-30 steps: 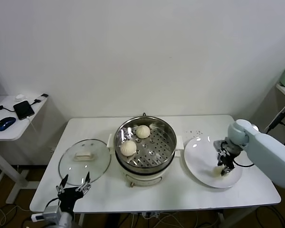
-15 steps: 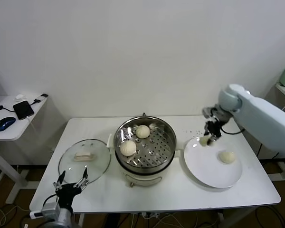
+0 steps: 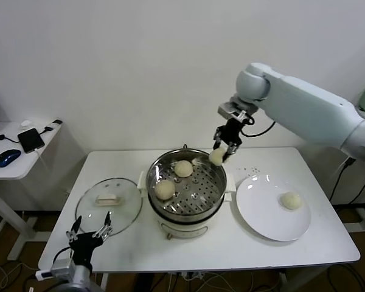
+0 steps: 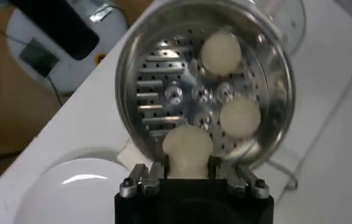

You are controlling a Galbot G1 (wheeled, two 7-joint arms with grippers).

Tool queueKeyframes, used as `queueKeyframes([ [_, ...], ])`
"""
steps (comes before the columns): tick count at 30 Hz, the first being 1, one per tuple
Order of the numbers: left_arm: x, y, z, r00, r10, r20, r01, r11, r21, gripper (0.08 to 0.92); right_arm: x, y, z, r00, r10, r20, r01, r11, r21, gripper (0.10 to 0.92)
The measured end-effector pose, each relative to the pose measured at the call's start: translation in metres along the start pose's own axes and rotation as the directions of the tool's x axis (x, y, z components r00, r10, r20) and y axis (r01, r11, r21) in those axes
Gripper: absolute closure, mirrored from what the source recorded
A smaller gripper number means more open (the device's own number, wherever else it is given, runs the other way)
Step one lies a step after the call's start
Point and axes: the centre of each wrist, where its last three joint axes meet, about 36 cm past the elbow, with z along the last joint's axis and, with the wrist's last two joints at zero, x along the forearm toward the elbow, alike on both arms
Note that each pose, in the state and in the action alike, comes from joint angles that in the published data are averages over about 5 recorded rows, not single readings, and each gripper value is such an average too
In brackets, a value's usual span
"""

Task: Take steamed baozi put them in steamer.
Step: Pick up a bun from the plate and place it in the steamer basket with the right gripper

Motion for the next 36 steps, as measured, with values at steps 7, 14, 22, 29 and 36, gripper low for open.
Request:
queueKeyframes([
  [7,0.003,-0.002,-0.002,1.0000,0.001,0.008,-0.001,1.000,0.003,0.177,-0.038,-0.027,-0.044,0.999,-0.051,-0.008,0.050,0.942,0.333,0.564],
  [14,0.001,-0.002,-0.004,0.9999,0.002,0.013,-0.002,1.000,0.009,0.177,-0.072,-0.041,-0.080,0.995,-0.097,-0.034,0.100,0.835,0.541,0.564],
  [22,0.000,-0.002,-0.003,0.9999,0.003,0.010,-0.003,1.000,0.011,0.177,-0.106,-0.047,-0.102,0.988,-0.140,-0.073,0.153,0.740,0.655,0.564],
  [29,0.001,-0.002,-0.004,0.9999,0.003,0.011,-0.003,1.000,0.012,0.177,-0.130,-0.044,-0.111,0.982,-0.170,-0.086,0.181,0.695,0.695,0.564],
  [36,0.000,-0.003,-0.003,0.9999,0.004,0.011,-0.004,1.000,0.013,0.177,-0.144,-0.043,-0.118,0.980,-0.178,-0.089,0.188,0.675,0.713,0.562],
])
